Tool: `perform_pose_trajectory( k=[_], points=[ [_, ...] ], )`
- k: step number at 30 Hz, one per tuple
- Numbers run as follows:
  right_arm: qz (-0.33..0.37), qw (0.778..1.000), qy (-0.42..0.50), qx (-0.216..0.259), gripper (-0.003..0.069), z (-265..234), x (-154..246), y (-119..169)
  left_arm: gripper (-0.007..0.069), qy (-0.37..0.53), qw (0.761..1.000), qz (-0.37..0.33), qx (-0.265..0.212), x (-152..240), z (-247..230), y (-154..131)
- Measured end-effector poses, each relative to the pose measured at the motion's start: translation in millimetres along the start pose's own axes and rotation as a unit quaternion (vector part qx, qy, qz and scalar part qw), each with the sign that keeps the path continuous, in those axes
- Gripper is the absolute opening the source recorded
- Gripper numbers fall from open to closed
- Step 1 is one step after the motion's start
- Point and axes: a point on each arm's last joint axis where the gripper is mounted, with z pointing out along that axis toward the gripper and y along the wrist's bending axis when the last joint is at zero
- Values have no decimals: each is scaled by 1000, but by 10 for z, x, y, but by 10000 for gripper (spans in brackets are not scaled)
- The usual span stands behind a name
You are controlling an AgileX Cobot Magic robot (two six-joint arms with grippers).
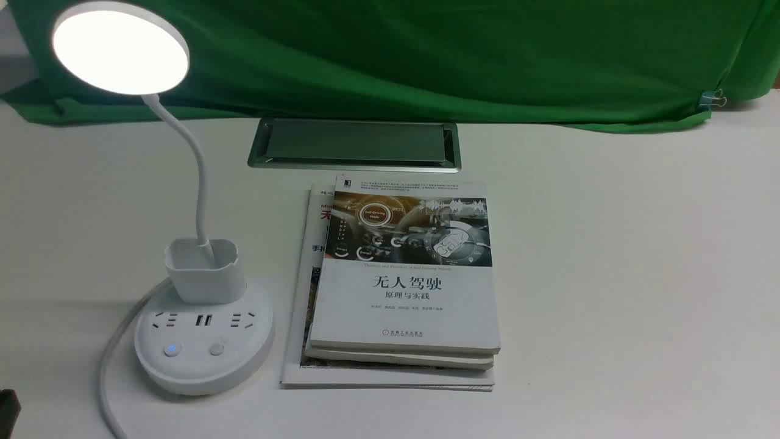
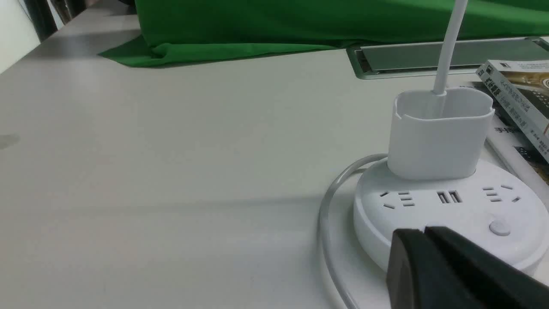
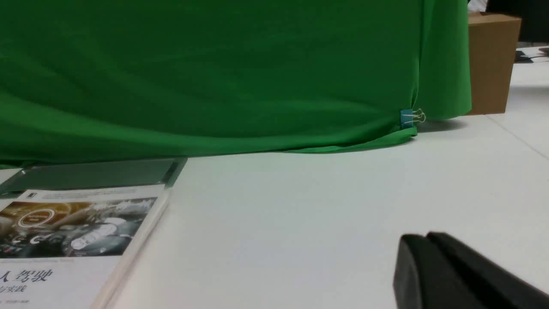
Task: Turn off the desk lamp on the white desktop by hand.
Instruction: 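Press the power button on the round power strip under the lamp with the left gripper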
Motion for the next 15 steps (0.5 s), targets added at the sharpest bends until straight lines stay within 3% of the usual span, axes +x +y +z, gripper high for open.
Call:
perform_pose_trajectory(
  k=[15],
  points=[
    [0,1000,0,0,35,0,0,0,4,0,1000,2,-1,0,0,1]
  ],
)
